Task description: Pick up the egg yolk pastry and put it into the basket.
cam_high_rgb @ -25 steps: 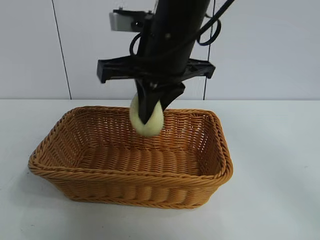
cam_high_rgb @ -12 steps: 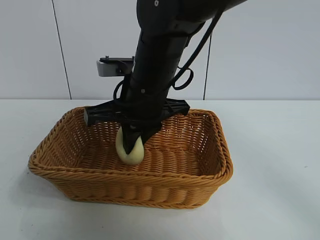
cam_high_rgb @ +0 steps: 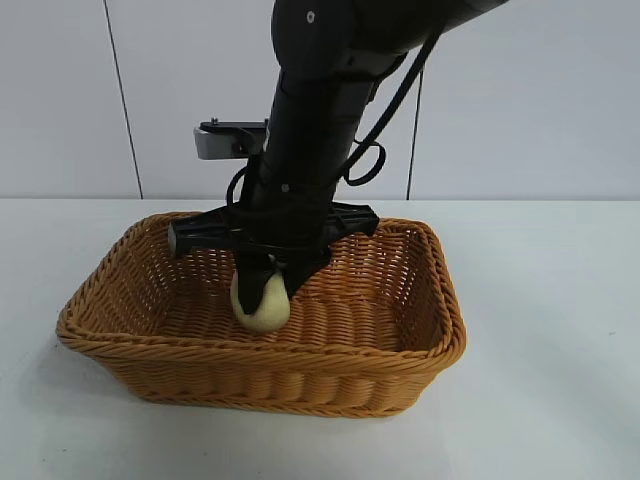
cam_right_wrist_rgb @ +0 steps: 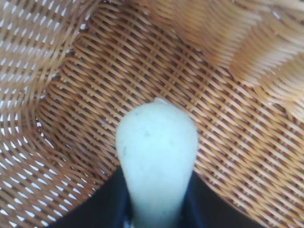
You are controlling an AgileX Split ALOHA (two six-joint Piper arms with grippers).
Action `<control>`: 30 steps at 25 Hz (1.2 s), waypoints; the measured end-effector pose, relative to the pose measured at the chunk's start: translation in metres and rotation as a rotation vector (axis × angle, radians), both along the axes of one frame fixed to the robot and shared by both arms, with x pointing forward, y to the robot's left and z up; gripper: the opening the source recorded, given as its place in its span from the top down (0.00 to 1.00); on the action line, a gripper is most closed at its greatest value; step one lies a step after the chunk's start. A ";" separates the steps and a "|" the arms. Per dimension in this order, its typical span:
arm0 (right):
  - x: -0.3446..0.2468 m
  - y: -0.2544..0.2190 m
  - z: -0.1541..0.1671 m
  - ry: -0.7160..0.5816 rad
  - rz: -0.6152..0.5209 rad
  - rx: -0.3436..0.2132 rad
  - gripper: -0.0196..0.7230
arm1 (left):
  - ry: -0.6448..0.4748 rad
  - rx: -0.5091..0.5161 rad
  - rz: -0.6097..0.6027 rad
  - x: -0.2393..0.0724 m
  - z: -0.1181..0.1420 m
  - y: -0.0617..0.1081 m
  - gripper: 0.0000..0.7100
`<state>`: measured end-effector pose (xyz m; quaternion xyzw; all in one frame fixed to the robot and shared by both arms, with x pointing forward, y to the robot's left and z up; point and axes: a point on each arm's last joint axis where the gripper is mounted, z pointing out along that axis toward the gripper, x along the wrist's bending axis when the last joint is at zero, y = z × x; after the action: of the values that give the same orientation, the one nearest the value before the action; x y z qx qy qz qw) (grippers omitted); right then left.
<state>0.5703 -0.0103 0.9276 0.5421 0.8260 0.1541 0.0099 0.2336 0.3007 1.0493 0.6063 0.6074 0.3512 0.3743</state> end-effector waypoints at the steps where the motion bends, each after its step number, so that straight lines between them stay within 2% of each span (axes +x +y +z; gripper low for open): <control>1: 0.000 0.000 0.000 0.005 0.001 -0.004 0.26 | 0.000 0.000 0.000 0.000 0.000 0.000 0.10; 3: -0.001 -0.001 -0.001 0.013 0.004 -0.015 0.13 | -0.001 0.000 0.000 0.000 0.000 0.000 0.10; 6: -0.003 -0.003 0.005 0.024 0.007 -0.032 0.06 | -0.001 0.000 0.000 0.000 0.000 0.000 0.10; 11: 0.001 -0.002 0.032 0.053 0.019 -0.092 0.04 | -0.001 0.000 0.000 0.000 0.000 0.000 0.10; 15: 0.010 0.000 0.065 0.021 0.030 -0.120 0.04 | -0.001 0.000 0.000 0.000 0.000 0.000 0.10; 18: 0.018 -0.002 0.090 -0.017 0.021 -0.123 0.04 | -0.001 0.000 0.000 0.000 0.000 0.000 0.10; 21: 0.031 -0.011 0.110 -0.076 -0.011 -0.097 0.04 | -0.001 0.000 0.000 0.000 0.000 0.000 0.10; 30: 0.066 -0.066 0.116 -0.087 -0.143 -0.118 0.04 | -0.001 0.000 0.000 0.000 0.000 0.000 0.10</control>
<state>0.6368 -0.0763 1.0433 0.5908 0.7918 0.1275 0.0886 0.2337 0.3007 1.0494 0.6061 0.6072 0.3515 0.3746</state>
